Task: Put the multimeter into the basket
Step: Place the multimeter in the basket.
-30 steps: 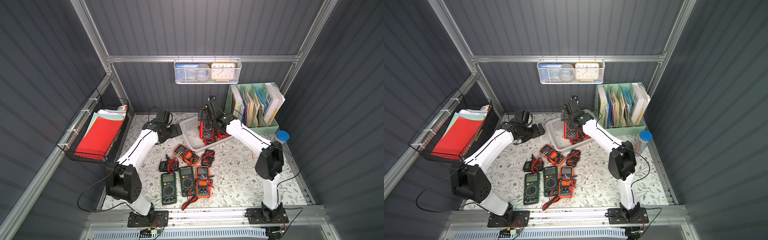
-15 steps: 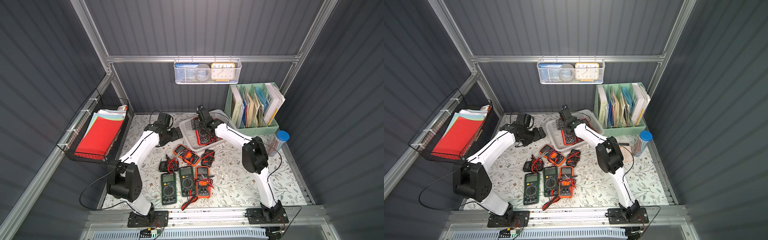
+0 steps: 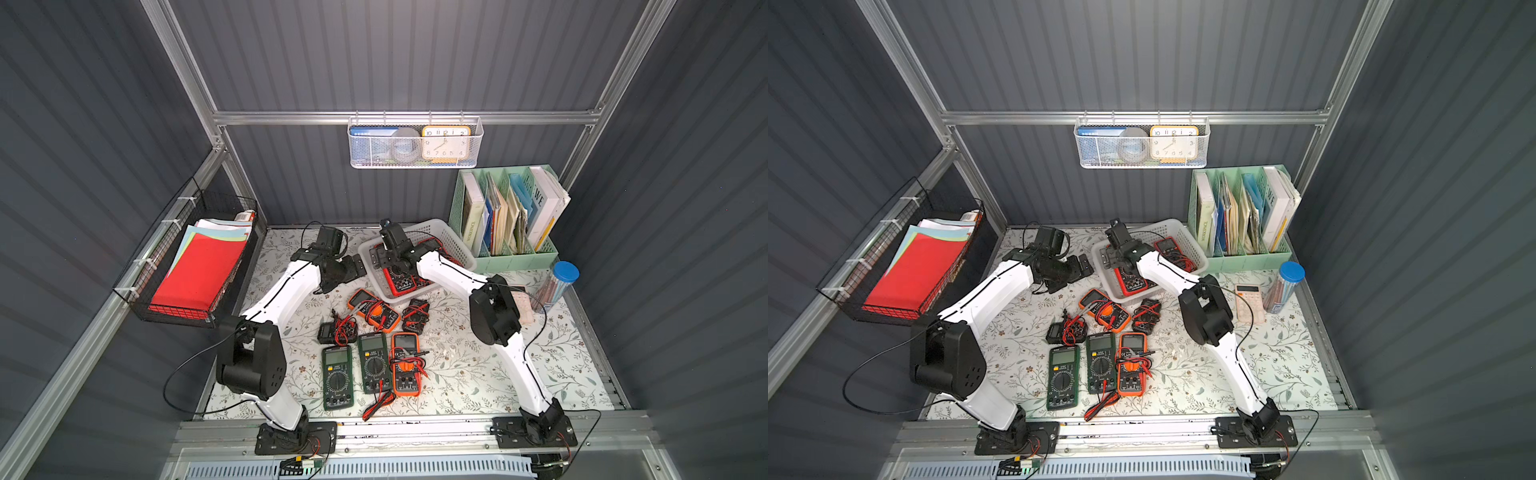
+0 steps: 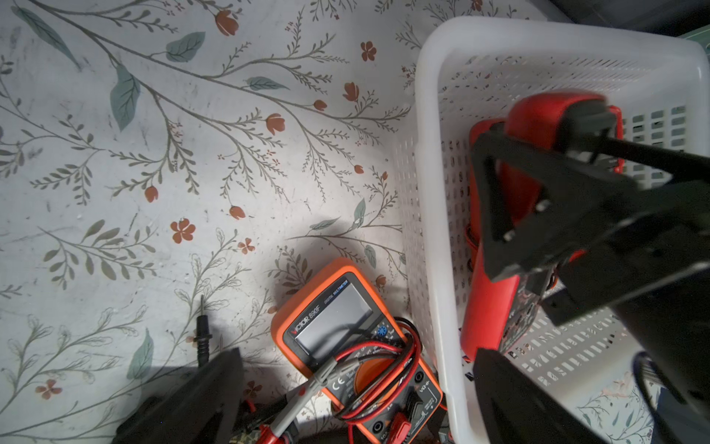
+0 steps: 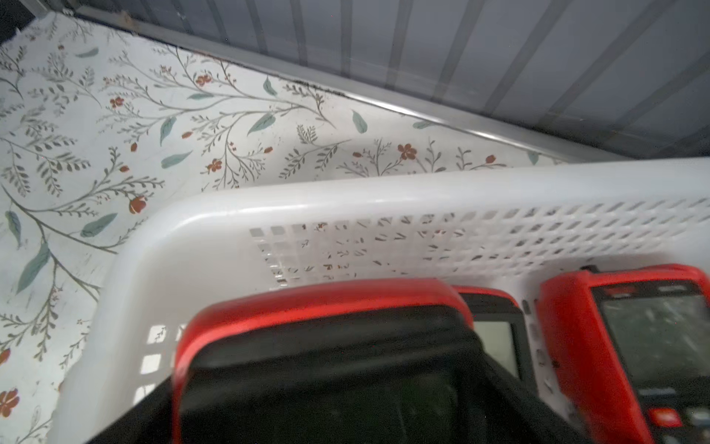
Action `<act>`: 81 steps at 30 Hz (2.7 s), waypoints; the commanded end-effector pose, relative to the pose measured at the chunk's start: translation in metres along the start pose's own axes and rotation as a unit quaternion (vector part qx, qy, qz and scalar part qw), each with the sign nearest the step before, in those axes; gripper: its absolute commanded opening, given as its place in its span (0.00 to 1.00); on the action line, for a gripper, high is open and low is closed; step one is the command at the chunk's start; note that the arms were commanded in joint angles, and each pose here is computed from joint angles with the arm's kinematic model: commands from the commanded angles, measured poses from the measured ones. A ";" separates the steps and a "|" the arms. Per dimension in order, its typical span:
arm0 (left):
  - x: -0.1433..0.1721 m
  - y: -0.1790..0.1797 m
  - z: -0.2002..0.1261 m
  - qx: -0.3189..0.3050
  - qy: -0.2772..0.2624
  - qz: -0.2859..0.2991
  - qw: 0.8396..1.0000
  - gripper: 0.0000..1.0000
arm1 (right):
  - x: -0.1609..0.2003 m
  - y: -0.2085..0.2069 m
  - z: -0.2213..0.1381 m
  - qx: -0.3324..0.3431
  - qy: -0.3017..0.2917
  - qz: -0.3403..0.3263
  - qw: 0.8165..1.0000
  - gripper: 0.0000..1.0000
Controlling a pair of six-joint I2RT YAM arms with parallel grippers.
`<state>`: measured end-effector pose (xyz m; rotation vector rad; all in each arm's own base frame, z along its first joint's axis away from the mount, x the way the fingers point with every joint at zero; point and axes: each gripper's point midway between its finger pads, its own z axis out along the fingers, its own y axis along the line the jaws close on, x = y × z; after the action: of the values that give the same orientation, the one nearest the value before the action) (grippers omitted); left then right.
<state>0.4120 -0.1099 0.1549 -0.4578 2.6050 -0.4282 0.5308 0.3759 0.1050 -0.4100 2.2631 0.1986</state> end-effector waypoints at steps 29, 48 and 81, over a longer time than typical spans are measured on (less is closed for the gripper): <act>-0.001 -0.002 0.008 0.007 0.010 0.016 1.000 0.99 | -0.030 0.001 -0.038 -0.051 0.024 0.065 0.996 0.99; -0.001 -0.002 0.012 0.007 0.010 0.013 1.000 0.99 | -0.023 0.010 -0.047 -0.094 -0.013 0.074 0.993 0.99; 0.004 -0.004 0.018 0.015 0.029 0.024 0.999 0.99 | -0.047 0.016 -0.073 -0.060 -0.044 -0.017 0.997 0.99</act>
<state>0.4159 -0.1194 0.1394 -0.4056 2.6441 -0.4706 0.5051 0.3746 0.1798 -0.4488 2.1947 0.3211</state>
